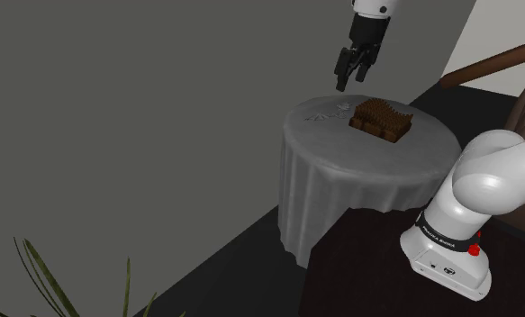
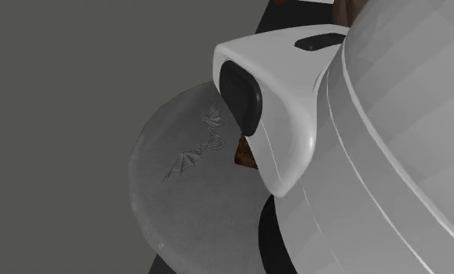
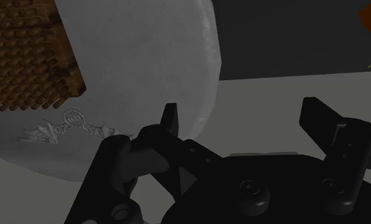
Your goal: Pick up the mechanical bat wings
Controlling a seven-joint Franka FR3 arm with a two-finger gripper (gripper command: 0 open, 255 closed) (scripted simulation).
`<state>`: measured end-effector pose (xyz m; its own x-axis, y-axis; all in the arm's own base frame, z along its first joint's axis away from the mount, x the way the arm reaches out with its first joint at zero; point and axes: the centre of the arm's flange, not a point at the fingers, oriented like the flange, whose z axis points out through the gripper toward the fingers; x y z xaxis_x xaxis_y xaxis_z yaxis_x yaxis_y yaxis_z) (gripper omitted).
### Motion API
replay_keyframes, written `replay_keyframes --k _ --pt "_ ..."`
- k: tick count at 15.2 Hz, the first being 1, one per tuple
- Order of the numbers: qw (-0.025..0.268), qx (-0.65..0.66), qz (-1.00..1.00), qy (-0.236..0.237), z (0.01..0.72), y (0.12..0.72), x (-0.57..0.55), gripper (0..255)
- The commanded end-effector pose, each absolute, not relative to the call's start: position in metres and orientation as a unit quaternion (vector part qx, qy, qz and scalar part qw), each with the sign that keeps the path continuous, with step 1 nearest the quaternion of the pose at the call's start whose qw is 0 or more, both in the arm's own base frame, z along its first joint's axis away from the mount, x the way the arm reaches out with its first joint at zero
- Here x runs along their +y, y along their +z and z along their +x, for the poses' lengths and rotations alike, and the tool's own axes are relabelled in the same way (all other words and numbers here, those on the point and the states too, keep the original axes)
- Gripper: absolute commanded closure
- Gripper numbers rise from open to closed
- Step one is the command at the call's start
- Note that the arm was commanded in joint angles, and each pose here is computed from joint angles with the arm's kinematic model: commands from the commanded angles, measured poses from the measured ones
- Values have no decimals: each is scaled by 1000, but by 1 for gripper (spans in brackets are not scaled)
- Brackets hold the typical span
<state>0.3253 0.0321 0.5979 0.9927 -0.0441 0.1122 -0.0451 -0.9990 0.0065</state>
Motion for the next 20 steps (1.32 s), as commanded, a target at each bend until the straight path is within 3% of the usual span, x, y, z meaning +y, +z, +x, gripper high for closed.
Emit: replay_keyframes --k 1,20 --pt "5 -22 998 56 325 598 32 0" --pt "-4 237 968 79 396 464 -172 0"
